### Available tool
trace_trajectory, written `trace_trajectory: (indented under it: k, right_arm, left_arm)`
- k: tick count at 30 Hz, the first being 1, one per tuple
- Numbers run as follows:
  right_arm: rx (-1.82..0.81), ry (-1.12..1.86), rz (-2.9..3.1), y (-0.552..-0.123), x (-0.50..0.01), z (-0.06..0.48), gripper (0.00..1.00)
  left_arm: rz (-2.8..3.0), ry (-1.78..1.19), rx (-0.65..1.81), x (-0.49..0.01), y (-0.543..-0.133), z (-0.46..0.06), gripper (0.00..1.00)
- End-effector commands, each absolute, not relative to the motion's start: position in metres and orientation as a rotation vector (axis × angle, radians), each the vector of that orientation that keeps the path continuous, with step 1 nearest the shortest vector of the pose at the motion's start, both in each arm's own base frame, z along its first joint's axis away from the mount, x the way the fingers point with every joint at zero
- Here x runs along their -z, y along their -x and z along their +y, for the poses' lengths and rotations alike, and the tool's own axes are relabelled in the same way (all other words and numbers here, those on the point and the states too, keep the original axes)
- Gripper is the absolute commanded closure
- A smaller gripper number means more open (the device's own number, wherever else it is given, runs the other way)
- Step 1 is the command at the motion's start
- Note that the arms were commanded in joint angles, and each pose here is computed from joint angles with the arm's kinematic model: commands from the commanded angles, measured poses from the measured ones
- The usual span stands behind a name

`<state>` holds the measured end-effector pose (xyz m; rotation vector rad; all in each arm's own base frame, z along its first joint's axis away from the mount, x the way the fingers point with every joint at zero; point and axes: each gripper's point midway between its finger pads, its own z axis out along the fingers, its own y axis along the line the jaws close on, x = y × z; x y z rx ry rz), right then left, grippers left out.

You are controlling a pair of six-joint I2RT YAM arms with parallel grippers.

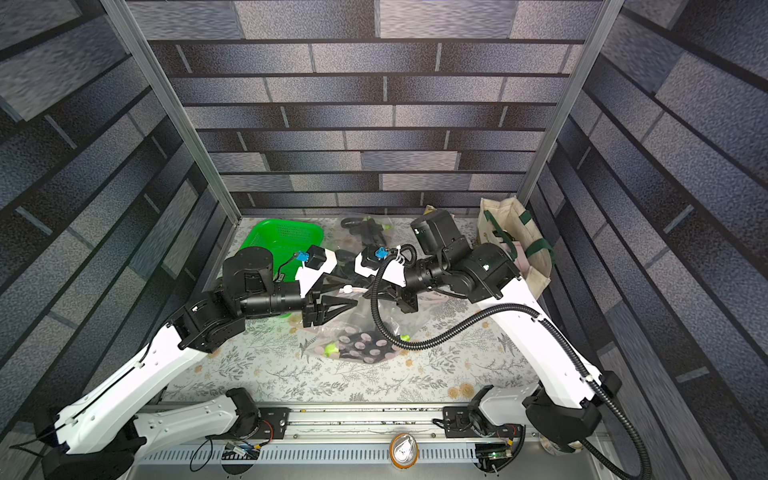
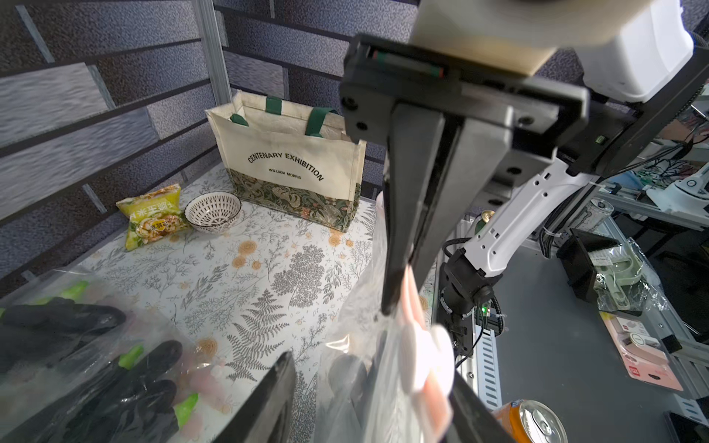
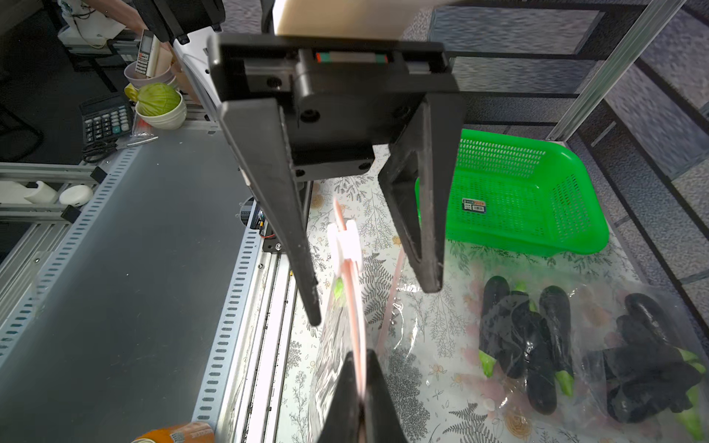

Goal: Place the eggplant in a zip-top bag and seal the zipper
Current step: Zip the zipper on the zipper food storage bag.

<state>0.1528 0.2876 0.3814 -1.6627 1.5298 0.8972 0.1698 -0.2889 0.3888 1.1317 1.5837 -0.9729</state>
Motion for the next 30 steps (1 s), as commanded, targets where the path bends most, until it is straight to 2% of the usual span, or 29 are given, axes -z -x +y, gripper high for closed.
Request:
trace_trajectory:
  k: [1,13,17,24,28,30]
  right_arm:
    - [-0.950,1.656,1.491,-0.149,-0.387,0.290,1.00]
    - [-0.945,1.652,1.483,-0.149,-0.387,0.290,1.00]
    - [-0.948,1.647,1.479,-0.149,-0.389,0.291,1.00]
    - [-0.955,1.643,1.476,-0.150,-0.391,0.292,1.00]
    - [-0.957,1.643,1.474,-0.149,-0.391,0.292,1.00]
    - [-0.957,1.642,1.472,-0.149,-0.392,0.292,1.00]
  left_arm:
    - [1.517,-1.178,0.964,-0.400,-0.167,-0.293,0.50]
    - [1.492,-1.187,0.932,-0.394,-0.160,-0.281,0.51]
    - [1.463,-1.159,0.948,-0.397,-0.159,-0.274,0.60]
    - [1.418,-1.155,0.991,-0.404,-0.155,-0.275,0.60]
    - [1.429,-1.168,0.997,-0.401,-0.155,-0.277,0.67]
    - [1.441,-1.170,0.990,-0.399,-0.157,-0.277,0.75]
